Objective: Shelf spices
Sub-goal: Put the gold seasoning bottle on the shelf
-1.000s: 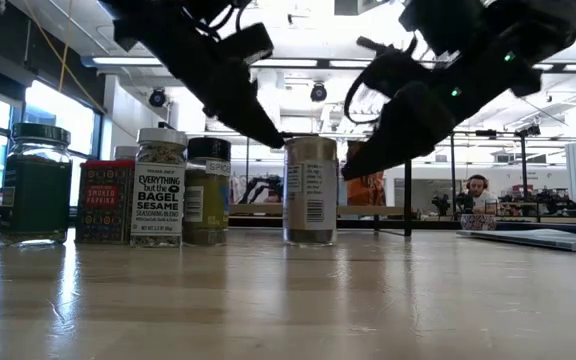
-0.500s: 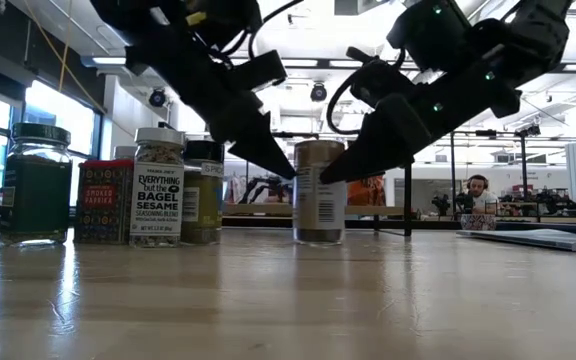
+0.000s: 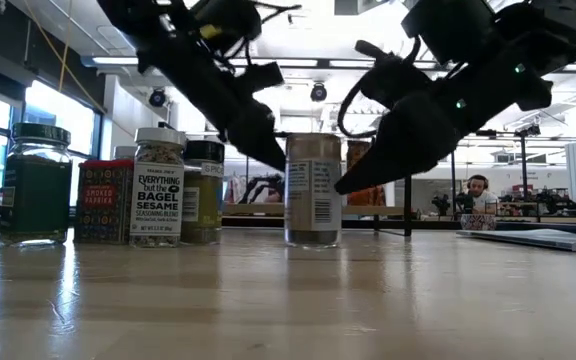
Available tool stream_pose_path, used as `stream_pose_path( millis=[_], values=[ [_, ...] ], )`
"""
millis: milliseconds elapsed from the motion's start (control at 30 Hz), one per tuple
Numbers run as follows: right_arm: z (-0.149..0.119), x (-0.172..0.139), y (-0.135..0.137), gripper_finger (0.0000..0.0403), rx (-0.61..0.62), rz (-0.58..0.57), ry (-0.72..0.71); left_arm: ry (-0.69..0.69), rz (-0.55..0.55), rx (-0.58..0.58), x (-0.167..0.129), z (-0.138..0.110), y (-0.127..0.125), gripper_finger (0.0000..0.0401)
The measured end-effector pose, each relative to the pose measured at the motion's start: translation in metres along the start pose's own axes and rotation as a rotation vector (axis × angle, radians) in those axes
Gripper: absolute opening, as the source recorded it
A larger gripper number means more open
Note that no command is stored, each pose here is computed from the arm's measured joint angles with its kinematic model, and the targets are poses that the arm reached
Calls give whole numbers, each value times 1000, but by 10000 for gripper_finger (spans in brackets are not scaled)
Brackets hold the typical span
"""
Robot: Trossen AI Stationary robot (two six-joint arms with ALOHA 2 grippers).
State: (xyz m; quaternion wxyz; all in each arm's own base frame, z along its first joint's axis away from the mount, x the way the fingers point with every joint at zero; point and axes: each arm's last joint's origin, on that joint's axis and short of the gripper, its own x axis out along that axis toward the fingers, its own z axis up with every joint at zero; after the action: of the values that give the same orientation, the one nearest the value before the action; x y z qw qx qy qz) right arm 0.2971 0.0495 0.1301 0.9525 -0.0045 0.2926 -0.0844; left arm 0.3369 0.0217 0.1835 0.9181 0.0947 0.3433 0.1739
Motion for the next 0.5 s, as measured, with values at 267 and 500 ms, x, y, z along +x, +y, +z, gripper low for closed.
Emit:
stream_pose_path(
  millis=[267,500],
  values=[
    [-3,0,-1,312,-19,-46,22,-9,-186,49,-33,6,-22,300],
    [4,1,-1,312,-27,61,-27,45,-328,-18,-30,-1,-40,300]
  ],
)
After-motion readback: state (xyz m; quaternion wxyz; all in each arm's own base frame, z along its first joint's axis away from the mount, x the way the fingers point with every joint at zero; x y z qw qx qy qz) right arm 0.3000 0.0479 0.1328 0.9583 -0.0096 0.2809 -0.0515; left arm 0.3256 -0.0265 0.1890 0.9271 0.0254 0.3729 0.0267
